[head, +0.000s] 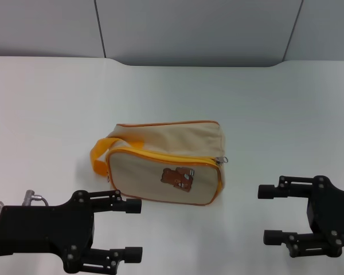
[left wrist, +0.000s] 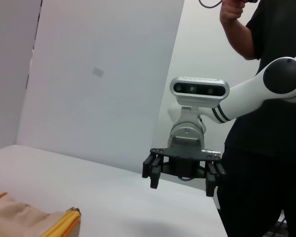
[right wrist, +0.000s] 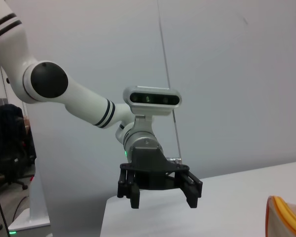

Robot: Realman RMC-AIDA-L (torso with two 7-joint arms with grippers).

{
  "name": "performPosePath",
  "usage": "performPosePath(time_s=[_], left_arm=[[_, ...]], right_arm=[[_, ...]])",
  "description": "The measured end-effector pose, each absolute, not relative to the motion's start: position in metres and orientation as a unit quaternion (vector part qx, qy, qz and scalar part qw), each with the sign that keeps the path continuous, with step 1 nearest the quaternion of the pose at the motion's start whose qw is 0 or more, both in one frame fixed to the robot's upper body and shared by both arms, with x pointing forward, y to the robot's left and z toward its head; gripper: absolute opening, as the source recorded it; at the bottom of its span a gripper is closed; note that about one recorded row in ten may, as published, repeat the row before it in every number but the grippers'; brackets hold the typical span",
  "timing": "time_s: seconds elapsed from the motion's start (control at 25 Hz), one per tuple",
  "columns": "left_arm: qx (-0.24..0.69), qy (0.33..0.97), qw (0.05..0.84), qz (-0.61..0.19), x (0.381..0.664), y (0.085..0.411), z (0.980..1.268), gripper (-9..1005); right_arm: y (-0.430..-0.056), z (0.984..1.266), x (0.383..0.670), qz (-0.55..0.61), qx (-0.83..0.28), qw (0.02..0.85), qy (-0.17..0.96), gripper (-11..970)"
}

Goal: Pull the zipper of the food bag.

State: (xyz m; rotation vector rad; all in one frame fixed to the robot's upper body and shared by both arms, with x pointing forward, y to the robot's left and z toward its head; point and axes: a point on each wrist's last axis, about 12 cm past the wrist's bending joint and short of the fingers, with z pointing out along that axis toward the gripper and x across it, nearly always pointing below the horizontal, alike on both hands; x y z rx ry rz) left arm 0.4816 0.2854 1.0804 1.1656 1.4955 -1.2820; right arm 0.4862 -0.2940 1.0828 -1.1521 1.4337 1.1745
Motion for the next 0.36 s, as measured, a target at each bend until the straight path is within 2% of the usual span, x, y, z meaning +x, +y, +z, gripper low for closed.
performPosePath(time_s=[0.36], left_arm=[[0.470,0.590,0.419,-0.505,0.4815,0.2818,1.0786,791]], right_arm=[[-0.2892,1.0817,0.4877,0.479,-0.470,0.459,0.582,723]])
